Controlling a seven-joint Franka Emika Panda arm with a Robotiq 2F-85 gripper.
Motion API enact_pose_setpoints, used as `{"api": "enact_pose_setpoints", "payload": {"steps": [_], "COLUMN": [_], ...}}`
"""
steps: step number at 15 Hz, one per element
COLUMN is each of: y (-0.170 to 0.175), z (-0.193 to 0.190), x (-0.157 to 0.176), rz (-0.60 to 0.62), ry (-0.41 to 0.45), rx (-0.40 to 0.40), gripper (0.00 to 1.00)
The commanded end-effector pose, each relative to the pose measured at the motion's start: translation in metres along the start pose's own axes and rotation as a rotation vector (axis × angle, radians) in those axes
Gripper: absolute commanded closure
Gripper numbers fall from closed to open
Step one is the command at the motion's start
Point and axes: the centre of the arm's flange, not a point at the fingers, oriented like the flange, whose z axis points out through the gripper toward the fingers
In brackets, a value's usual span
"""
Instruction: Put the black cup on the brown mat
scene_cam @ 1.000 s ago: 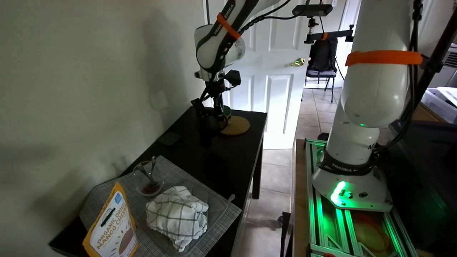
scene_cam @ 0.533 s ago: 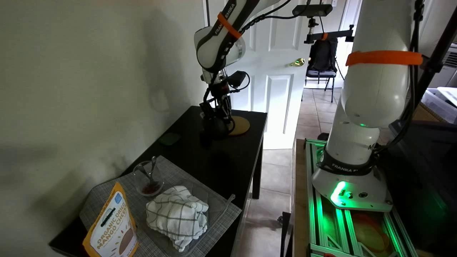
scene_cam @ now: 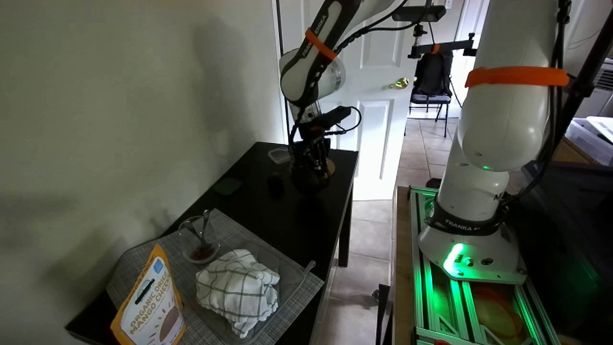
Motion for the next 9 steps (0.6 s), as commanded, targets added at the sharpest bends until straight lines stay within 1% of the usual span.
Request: {"api": "enact_pose_setpoints", "payload": {"steps": [1, 6, 7, 8, 9], "y": [0.009, 0.022, 0.026, 0.029, 0.024], "z": [-0.012, -0.028, -0.028, -0.026, -0.029], "x": [-0.026, -0.035, -0.032, -0.022, -0.017], "rz": [0.155, 0.295, 0.308, 0.231, 0.164], "ry": [0.067, 0.086, 0.097, 0.162, 0.199], "rx": [-0.007, -0.059, -0.060, -0.029, -0.041], "gripper": [0.94, 0.94, 0.94, 0.94, 0.94]}}
